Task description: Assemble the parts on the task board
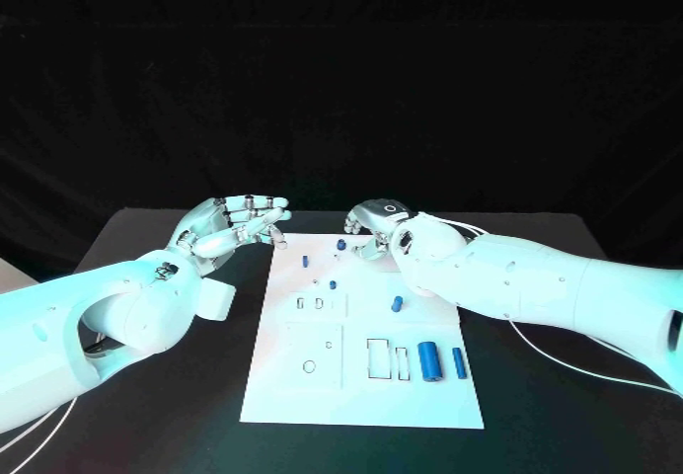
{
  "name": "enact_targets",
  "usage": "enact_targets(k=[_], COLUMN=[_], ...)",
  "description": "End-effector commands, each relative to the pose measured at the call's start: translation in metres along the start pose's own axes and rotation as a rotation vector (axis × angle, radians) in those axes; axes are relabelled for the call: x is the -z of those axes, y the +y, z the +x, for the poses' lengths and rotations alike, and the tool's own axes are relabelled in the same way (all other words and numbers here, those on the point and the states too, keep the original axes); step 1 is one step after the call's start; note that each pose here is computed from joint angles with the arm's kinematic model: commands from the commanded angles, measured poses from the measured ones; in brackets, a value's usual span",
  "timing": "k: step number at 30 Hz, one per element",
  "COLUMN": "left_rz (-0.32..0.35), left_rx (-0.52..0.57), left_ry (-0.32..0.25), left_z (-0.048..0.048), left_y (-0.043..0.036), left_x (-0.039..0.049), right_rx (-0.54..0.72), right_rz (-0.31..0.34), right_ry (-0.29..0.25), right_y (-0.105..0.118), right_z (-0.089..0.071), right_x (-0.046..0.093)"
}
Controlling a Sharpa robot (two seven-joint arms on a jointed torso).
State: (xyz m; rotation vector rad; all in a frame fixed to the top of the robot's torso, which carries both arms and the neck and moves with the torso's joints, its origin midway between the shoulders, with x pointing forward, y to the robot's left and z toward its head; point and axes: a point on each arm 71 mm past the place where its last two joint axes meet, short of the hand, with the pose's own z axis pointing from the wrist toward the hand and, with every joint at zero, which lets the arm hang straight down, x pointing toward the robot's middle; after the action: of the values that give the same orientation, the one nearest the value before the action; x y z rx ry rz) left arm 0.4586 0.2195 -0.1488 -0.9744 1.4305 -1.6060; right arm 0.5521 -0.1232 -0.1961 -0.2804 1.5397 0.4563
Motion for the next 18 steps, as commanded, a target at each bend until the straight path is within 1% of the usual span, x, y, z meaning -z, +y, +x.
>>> enact_targets(k=[1,4,7,12,18], left_rz=[0.007,0.007,0.007,0.007,0.007], left_rx=[0.007,0.006,0.004,0.002,0.001], left_ry=[0.011,0.008,0.005,0.001,-0.002], left_z=[0.0001,-0.0013,-0.0027,-0.0044,-0.0055], left_y=[-0.0016,-0.0017,-0.0017,-0.0014,-0.001], left_x=[0.0002,0.0006,0.0008,0.0005,-0.0003], right_rx=[-0.038,-0.086,-0.137,-0.23,-0.261], right_rz=[0.009,0.039,0.073,0.142,0.202], right_ry=[-0.045,-0.051,-0.037,0.04,0.134], right_y=[-0.011,-0.027,-0.041,-0.066,-0.088], right_z=[-0.014,-0.026,-0.034,-0.04,-0.037], right_x=[0.012,0.024,0.035,0.051,0.059])
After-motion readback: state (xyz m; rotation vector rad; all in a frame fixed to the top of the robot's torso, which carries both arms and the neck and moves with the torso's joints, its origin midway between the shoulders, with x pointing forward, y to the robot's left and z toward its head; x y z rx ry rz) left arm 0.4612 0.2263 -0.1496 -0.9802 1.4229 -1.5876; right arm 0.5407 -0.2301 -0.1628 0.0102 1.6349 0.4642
